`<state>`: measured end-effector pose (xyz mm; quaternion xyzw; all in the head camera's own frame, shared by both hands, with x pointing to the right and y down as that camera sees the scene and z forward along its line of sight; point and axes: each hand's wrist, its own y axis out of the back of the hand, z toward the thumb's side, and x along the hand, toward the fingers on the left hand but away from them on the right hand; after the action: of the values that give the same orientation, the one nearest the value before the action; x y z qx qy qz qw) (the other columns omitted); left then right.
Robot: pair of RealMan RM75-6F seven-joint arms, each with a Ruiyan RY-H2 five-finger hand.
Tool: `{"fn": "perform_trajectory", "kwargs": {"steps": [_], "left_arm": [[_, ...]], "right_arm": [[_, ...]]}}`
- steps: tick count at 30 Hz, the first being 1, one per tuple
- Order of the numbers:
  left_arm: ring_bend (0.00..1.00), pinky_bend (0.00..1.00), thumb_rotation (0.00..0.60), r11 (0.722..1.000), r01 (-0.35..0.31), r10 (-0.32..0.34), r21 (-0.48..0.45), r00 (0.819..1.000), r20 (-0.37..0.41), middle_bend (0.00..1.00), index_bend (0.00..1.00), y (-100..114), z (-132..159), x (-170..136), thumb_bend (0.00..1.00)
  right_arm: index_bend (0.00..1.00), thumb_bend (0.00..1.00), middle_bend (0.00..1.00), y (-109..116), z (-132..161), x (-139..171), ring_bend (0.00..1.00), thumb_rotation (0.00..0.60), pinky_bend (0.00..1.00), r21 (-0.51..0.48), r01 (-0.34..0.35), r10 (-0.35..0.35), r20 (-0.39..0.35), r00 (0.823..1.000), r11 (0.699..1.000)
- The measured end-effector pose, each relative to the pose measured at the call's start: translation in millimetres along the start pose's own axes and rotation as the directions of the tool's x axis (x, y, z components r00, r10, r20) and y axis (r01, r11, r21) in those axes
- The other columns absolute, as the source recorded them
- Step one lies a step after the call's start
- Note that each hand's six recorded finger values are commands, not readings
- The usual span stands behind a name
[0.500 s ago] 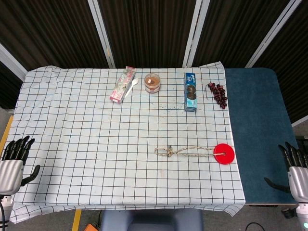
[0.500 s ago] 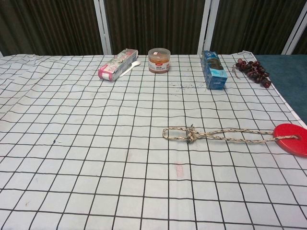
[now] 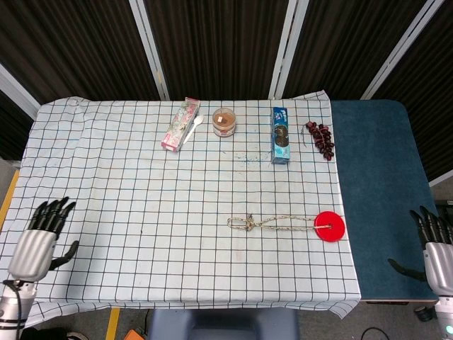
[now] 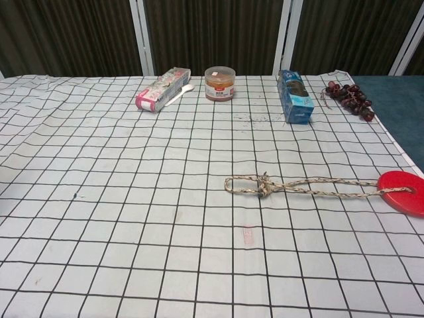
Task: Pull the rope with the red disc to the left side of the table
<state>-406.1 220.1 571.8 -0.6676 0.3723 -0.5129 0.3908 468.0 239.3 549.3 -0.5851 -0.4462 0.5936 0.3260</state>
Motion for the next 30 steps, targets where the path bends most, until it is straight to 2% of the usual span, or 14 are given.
{"fn": "perform_trajectory", "kwargs": {"steps": [4,8,14,18,24,30], "left_arm": [[0.00,0.00,0.600,0.999,0.047,-0.045,-0.021,0.994,0.103,0.00,0.00,-16,32,23,0.39],[0.00,0.00,0.600,0.994,0.099,-0.086,-0.054,0.976,0.202,0.00,0.00,-36,73,51,0.39],[0.00,0.00,0.600,0.973,0.199,-0.156,-0.113,0.938,0.308,0.00,0.00,-70,138,94,0.40],[0.00,0.00,0.600,0.957,0.257,-0.192,-0.131,0.907,0.376,0.00,0.00,-87,187,117,0.41],[0.00,0.00,0.600,0.942,0.318,-0.243,-0.110,0.869,0.430,0.00,0.00,-108,239,138,0.41],[0.00,0.00,0.600,0.934,0.347,-0.277,-0.086,0.855,0.439,0.00,0.01,-121,262,157,0.42]], "right_arm": [[0.00,0.11,0.00,5,-3,-4,0.00,0.600,0.00,0.008,0.013,-0.013,0.011,1.000,1.000],[0.00,0.11,0.00,8,-6,-5,0.00,0.600,0.00,0.004,0.020,-0.020,0.018,1.000,1.000],[0.00,0.11,0.00,12,-17,0,0.00,0.600,0.00,0.003,0.022,-0.022,0.038,0.999,1.000],[0.00,0.11,0.00,13,-25,3,0.00,0.600,0.00,0.000,0.023,-0.023,0.056,0.998,1.000],[0.00,0.11,0.00,15,-33,6,0.00,0.600,0.00,-0.008,0.030,-0.029,0.074,0.997,1.000],[0.00,0.11,0.00,16,-37,7,0.00,0.600,0.00,-0.013,0.033,-0.032,0.085,0.996,0.999]]}}
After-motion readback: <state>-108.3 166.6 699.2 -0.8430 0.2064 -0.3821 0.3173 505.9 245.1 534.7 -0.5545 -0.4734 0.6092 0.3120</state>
